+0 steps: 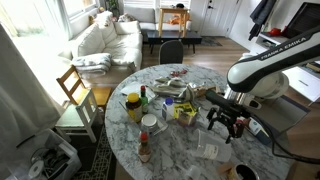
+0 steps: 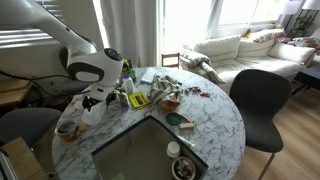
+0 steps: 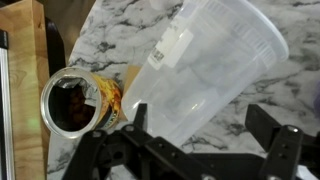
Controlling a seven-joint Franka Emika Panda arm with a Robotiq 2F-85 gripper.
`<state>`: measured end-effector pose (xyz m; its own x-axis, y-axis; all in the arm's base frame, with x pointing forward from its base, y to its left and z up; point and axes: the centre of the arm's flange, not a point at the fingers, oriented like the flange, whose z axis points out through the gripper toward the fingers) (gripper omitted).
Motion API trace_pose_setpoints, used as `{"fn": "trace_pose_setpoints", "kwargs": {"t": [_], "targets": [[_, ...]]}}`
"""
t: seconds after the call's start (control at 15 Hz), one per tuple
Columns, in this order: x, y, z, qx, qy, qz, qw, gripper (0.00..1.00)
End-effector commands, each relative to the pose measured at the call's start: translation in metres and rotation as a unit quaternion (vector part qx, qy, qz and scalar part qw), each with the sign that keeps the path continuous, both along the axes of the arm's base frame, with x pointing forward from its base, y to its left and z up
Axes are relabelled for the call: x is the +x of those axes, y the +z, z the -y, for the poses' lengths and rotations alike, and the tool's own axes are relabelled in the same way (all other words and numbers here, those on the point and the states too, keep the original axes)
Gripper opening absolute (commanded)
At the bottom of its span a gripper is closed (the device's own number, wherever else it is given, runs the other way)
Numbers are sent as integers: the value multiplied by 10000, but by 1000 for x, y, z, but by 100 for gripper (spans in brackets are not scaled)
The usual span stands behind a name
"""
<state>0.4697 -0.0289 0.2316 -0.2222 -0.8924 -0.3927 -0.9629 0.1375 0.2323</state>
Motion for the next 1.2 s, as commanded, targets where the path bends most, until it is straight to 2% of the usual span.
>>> {"fn": "trace_pose_setpoints", "kwargs": {"t": [0.0,0.2,0.4,0.6,0.8,1.13], "targets": [[-10,-13,4,288,-882,-353,9951,100],[-13,-23,5,491,-1528,-672,9848,100],[-13,-32,1,633,-2095,-1020,9704,100],[-15,-36,2,516,-2400,-1192,9620,100],[-17,-38,0,528,-2345,-1417,9603,100],[-22,-46,-6,596,-1967,-1754,9628,100]]}}
